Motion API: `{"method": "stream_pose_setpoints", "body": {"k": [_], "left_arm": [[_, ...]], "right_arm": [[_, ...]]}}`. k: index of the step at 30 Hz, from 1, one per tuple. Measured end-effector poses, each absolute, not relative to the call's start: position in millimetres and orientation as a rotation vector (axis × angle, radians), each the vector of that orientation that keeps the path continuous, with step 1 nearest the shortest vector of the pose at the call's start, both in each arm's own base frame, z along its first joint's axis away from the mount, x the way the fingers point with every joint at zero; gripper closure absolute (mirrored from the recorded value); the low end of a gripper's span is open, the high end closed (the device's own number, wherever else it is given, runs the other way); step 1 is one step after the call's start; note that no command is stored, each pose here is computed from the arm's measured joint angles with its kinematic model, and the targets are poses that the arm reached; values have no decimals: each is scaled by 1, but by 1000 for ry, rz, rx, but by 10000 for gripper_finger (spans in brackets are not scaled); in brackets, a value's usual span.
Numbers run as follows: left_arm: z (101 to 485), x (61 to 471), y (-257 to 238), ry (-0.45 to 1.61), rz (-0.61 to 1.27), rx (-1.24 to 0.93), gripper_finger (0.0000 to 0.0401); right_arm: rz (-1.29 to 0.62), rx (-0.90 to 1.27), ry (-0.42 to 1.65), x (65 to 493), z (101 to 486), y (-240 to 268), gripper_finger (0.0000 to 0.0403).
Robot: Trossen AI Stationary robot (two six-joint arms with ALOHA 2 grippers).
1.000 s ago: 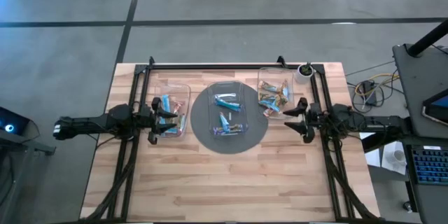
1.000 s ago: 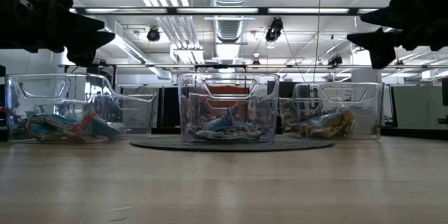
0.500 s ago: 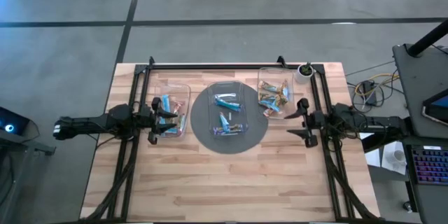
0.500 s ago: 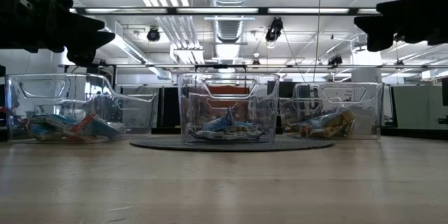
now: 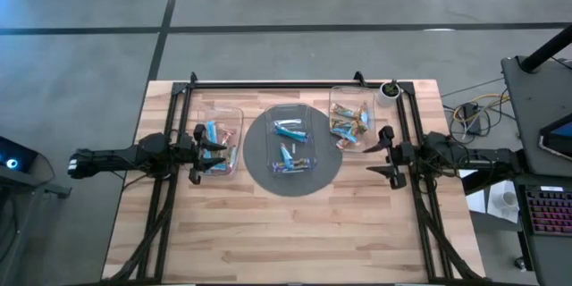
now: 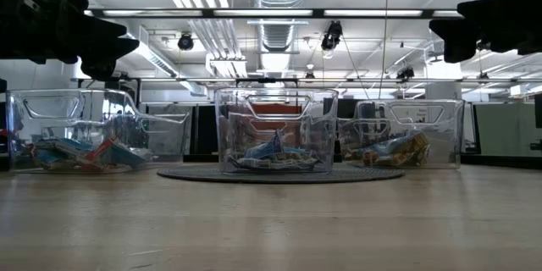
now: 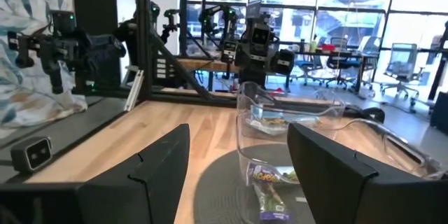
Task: Pick and place Granola Bars by type
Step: Return to Home Position
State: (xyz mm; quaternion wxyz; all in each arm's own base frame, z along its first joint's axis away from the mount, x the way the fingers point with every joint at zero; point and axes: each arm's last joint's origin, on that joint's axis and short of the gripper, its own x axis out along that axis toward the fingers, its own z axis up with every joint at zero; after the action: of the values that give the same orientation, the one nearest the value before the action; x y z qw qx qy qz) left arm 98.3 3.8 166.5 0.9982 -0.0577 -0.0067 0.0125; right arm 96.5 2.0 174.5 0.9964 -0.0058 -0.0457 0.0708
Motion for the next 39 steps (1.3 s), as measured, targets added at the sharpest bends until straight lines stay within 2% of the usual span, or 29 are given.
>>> {"method": "stream_pose_setpoints", "body": {"k": [39], "left_arm": [[166, 98, 4, -13, 25, -115, 238]], "right_arm": [[142, 17, -87, 97, 174, 2, 170]]}}
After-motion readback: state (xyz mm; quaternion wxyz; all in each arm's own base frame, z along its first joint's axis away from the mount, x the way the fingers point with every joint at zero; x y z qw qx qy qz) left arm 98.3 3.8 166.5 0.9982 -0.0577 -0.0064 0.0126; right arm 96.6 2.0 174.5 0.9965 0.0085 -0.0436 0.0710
